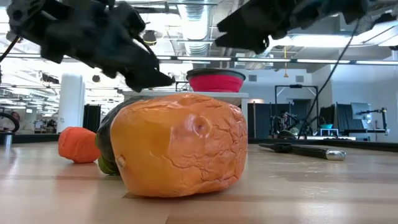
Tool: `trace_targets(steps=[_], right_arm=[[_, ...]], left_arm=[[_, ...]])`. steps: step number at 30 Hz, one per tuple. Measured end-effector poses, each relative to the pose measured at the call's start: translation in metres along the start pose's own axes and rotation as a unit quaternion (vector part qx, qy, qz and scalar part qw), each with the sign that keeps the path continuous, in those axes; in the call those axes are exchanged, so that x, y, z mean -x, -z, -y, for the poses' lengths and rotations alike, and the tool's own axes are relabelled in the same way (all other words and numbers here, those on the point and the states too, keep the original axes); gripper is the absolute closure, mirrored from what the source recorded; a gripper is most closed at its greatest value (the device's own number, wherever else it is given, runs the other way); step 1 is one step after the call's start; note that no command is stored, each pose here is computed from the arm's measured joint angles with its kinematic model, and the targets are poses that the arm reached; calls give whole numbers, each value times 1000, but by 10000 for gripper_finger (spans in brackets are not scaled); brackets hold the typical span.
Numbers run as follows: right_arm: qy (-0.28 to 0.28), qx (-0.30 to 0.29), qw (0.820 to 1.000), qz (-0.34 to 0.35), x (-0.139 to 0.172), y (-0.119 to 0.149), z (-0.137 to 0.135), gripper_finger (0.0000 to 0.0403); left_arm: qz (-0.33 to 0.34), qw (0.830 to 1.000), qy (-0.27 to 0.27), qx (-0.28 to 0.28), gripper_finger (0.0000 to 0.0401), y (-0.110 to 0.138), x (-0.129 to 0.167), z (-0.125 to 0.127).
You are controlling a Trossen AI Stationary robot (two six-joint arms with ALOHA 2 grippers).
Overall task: Pick & Place Fruit
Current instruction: Put the black plum into the strainer bowl on the shelf
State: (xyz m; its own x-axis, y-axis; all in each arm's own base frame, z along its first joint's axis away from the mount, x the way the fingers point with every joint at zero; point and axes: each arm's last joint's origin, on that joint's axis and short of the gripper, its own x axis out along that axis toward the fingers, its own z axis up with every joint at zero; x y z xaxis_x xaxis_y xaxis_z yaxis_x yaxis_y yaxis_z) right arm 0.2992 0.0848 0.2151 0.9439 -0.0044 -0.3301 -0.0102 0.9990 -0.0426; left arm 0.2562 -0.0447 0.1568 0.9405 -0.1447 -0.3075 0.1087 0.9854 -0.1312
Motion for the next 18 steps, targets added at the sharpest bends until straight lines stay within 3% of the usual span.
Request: trace_targets(steps=[3, 7, 18], right_arm=[[16, -3, 1000, 7, -17, 20, -22, 163], [44, -2, 998, 40, -36, 37, -34, 163], [75, -37, 991, 108, -62, 46, -10, 163]], left_arm=[[-24, 998, 41, -44, 105, 6, 1, 16], [-43, 997, 27, -66, 105, 12, 2, 22], [-82, 992, -14, -96, 105, 25, -6, 8]])
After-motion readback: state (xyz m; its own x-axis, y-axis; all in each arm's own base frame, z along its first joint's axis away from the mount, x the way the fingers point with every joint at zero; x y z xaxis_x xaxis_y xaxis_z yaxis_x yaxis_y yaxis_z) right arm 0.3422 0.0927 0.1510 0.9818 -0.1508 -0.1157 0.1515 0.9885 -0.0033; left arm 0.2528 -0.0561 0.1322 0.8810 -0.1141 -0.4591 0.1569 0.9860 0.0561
